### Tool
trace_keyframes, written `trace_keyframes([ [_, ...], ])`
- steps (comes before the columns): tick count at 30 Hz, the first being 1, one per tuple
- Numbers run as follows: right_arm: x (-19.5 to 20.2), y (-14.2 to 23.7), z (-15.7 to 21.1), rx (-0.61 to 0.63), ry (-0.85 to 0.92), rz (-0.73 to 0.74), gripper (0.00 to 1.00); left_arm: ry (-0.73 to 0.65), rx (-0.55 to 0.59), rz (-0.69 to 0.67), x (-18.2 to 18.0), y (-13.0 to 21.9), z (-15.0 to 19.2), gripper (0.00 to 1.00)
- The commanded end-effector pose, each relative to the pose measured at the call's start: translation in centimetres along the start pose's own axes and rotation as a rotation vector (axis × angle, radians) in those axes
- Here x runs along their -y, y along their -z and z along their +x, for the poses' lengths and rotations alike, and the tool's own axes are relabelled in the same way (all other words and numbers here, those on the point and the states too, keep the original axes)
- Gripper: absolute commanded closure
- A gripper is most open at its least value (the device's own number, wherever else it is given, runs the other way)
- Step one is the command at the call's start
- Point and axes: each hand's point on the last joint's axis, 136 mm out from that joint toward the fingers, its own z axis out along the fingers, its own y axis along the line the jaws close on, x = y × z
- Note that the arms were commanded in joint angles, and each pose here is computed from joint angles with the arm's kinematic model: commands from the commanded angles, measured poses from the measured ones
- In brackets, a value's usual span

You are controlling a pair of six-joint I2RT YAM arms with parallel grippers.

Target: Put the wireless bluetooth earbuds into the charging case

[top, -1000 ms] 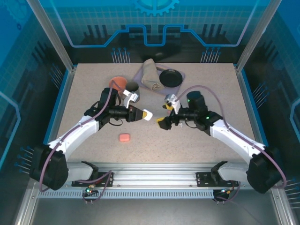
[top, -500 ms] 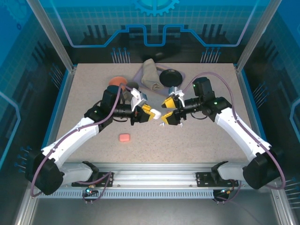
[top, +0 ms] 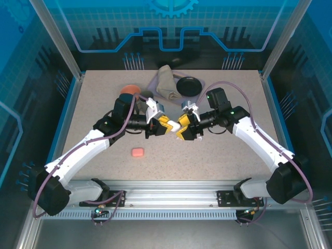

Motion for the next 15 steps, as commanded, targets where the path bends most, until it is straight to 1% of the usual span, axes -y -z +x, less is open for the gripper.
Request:
trace_keyframes([
  [1, -0.88, -0.13, -0.94, 0.007, 0.007, -0.049, 0.47, -0.063, 0.03, 0.042, 1.16, 0.27, -1.71, 1.0],
  [5, -0.75, -0.26, -1.23, 0.01, -0.001, -0.059, 0.56, -0.065, 0.03, 0.044, 1.24, 0.34, -1.75, 1.0],
  [15, -0.71, -0.6, -1.27, 0.002, -0.024, -0.085, 0.68, -0.064, 0.035, 0.05, 1.5, 0.37, -1.87, 1.0],
])
